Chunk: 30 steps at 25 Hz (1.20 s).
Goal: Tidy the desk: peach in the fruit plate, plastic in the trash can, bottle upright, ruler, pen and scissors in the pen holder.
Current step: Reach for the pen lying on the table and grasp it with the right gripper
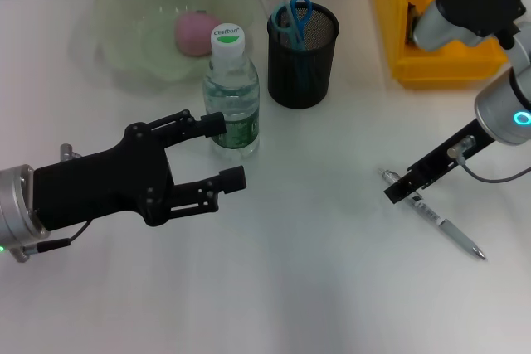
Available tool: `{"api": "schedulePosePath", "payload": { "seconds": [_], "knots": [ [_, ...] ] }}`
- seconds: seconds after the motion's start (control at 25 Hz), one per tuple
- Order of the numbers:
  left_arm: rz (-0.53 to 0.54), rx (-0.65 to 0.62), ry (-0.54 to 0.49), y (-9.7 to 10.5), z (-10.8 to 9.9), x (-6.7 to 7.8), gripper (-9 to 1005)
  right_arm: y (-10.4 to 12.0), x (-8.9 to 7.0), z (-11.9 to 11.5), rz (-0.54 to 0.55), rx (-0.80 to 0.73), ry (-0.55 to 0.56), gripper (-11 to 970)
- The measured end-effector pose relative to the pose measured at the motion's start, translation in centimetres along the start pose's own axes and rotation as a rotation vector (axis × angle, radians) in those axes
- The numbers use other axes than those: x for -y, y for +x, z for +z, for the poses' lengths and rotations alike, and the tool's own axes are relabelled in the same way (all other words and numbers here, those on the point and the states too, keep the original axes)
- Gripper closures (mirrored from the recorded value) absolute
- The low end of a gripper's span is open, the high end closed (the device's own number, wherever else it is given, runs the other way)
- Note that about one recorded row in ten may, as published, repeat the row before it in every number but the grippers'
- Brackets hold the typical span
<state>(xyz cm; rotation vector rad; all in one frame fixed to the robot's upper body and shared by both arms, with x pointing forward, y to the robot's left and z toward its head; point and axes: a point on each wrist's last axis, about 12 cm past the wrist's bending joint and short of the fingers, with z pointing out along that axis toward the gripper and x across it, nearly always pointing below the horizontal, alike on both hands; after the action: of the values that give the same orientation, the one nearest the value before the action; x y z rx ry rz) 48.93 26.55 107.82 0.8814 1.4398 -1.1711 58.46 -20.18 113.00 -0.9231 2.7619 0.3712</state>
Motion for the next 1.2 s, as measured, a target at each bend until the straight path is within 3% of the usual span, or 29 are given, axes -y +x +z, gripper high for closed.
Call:
{"api": "schedulePosePath", "payload": {
  "seconds": [1.2],
  "knots": [
    [0.005, -0.015, -0.032, 0.1, -0.1, -0.4, 194, -1.1, -1.0, 1.2, -0.070, -0.069, 0.048, 275]
  ]
}}
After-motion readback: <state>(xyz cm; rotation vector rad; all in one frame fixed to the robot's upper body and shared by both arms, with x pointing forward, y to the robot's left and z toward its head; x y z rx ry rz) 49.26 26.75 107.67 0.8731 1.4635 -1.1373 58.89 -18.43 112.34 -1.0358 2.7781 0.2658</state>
